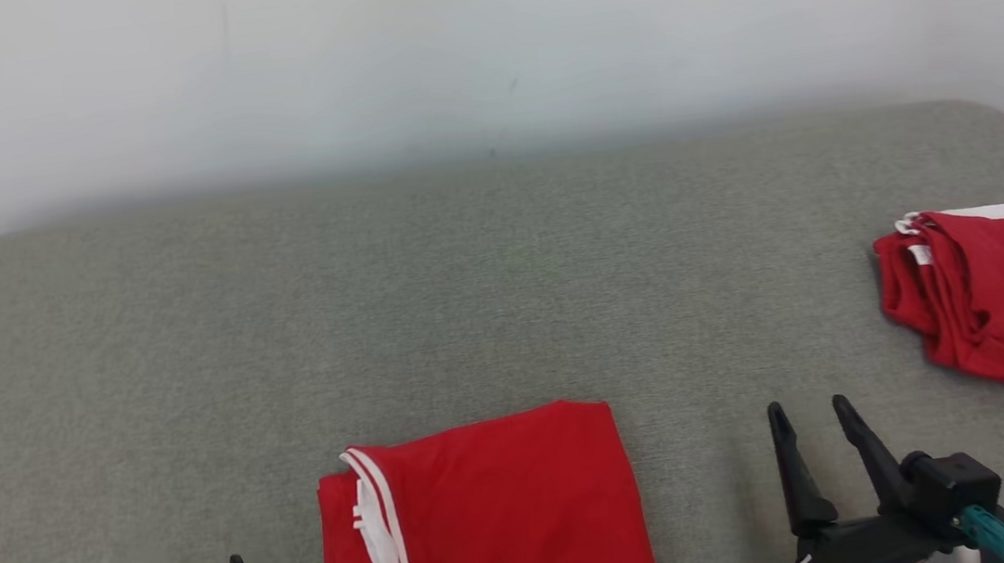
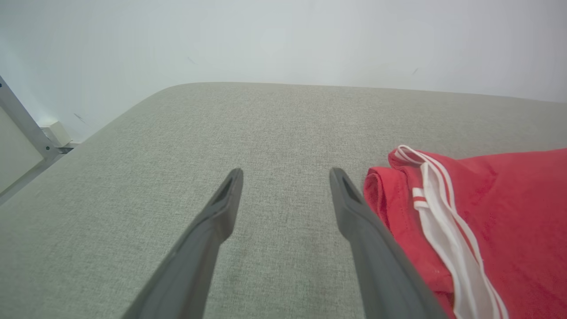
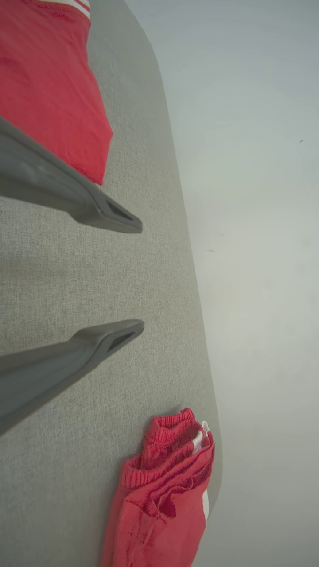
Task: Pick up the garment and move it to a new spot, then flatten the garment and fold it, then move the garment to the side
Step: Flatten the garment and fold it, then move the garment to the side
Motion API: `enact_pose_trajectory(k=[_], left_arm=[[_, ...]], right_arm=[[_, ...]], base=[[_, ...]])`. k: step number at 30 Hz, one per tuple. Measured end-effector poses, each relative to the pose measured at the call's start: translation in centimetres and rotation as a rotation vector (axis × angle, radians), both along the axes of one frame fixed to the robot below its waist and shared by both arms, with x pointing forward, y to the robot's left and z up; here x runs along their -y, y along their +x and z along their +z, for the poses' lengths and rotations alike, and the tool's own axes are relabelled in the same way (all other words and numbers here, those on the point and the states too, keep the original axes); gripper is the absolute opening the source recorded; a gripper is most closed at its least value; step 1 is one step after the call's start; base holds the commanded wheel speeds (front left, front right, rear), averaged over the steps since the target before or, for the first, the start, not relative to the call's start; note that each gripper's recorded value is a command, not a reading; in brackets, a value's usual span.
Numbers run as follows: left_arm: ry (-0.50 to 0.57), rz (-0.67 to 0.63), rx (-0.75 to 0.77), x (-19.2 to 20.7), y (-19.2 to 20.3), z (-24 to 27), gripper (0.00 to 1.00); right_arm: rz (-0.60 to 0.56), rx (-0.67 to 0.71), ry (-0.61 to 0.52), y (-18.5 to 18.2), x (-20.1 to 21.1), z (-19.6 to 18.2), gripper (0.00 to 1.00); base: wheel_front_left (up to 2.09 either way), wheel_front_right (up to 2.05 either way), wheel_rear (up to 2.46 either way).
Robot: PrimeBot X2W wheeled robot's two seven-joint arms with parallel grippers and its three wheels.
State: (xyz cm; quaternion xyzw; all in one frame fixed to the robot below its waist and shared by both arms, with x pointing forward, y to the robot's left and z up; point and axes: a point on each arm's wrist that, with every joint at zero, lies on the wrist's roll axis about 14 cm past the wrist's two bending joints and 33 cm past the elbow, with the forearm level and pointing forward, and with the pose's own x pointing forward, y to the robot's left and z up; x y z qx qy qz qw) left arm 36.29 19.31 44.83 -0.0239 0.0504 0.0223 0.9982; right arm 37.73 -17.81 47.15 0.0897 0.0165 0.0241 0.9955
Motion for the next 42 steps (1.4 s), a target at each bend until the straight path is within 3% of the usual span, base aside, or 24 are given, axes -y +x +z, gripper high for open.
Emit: enact_pose_trajectory(k=[11,42], left_arm=[[-0.002,-0.032,0.039,0.9,1.1,1.2,1.0],[-0.007,-0.014,0.047,0.2,-0.7,1.5,1.0]], right_arm=[[-0.103,0.073,-0.033,-1.7,3.5,2.3,1.0],[0.022,0.044,-0.022,-2.1,-0.7,1.4,1.0]], base=[[0.0,0.0,0.0],[0.0,0.0,0.0]])
